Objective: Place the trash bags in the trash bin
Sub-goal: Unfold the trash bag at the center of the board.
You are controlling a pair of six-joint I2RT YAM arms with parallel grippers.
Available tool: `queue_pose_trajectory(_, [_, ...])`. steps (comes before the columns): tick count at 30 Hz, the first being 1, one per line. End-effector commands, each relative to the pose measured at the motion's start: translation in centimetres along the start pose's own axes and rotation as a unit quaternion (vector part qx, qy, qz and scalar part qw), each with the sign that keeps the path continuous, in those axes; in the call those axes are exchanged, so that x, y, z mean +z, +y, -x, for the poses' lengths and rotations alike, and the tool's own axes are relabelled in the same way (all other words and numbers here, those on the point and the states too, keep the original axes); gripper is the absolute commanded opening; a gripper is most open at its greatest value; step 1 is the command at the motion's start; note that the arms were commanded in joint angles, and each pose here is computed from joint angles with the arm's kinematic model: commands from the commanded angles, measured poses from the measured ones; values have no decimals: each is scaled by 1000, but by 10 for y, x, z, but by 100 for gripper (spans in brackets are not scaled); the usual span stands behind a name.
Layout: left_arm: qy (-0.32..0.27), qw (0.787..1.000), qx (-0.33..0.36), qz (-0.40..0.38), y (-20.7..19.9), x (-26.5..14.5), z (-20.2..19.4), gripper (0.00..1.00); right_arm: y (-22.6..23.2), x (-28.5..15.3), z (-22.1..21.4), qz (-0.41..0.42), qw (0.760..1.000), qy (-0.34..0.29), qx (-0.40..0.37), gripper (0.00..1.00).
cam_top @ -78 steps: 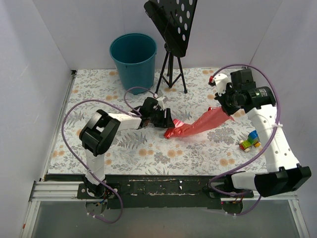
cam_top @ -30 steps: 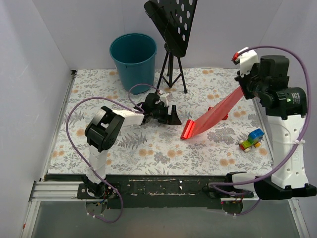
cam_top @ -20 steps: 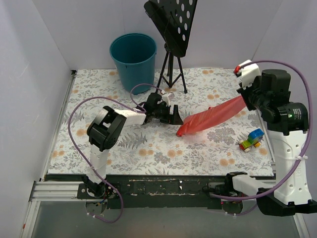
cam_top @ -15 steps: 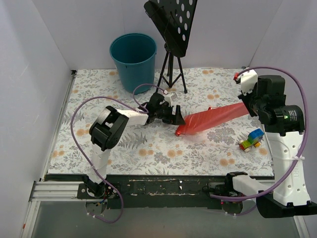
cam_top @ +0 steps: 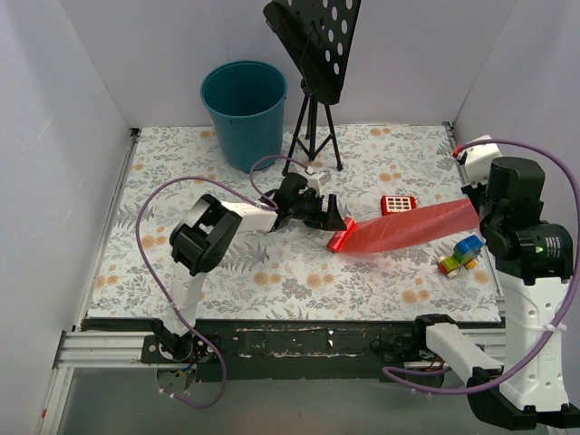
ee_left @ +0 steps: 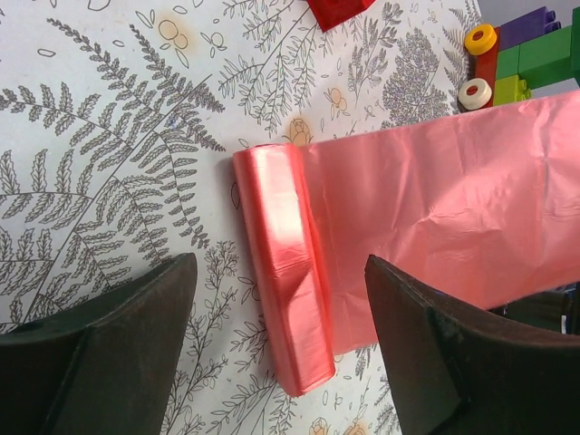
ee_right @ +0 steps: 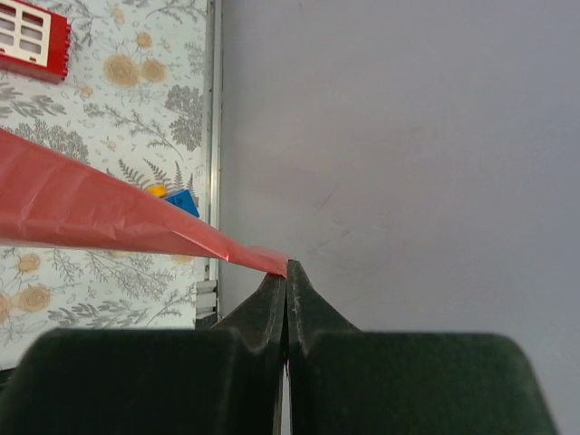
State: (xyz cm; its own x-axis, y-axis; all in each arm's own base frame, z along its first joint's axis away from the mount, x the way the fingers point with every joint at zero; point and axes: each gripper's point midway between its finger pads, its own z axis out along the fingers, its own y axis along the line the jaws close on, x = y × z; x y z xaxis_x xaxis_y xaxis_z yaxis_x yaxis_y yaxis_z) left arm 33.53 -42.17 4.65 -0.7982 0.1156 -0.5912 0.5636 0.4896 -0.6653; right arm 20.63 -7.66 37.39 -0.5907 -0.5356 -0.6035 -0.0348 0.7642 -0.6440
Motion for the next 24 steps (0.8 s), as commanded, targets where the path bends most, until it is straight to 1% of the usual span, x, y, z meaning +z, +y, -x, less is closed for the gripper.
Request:
queue_pose_trajectory(1, [119,985,-64,105,54,2,-95,74,-5,0,-8,-25,1000,7,5,1])
queue_pose_trajectory(3, [125,983,-56,125,59,2,-102,70,-3,3,-9,-22,1000,10,6,1])
queue_pose_trajectory(6, [140,972,-33,186,74,-2,-114,65,0,7,-7,-16,1000,7,7,1])
queue_pose_trajectory(10, [155,963,-8,219,85,-5,-128,61,4,10,-6,-11,1000,6,8,1])
queue_pose_trajectory(12, [163,958,2,234,91,-9,-134,56,8,12,-7,-6,1000,6,10,1])
queue_pose_trajectory(14, [170,955,2,241,95,-12,-140,48,10,14,-6,-3,1000,2,15,1])
queue_pose_trajectory(16, [177,955,4,240,95,-15,-143,36,16,17,-5,8,1000,-3,18,1])
queue_pose_trajectory(20, [171,953,17,249,94,-24,-135,4,40,27,3,60,998,-28,16,1])
queue_pose_trajectory(21, [164,953,20,254,95,-28,-129,0,49,30,8,82,996,-40,15,1])
queue_pose_trajectory(22, [149,951,22,269,99,-36,-119,0,60,34,15,110,992,-54,14,1])
queue_pose_trajectory(24, [114,955,33,272,98,-50,-93,0,86,38,32,178,980,-85,12,1])
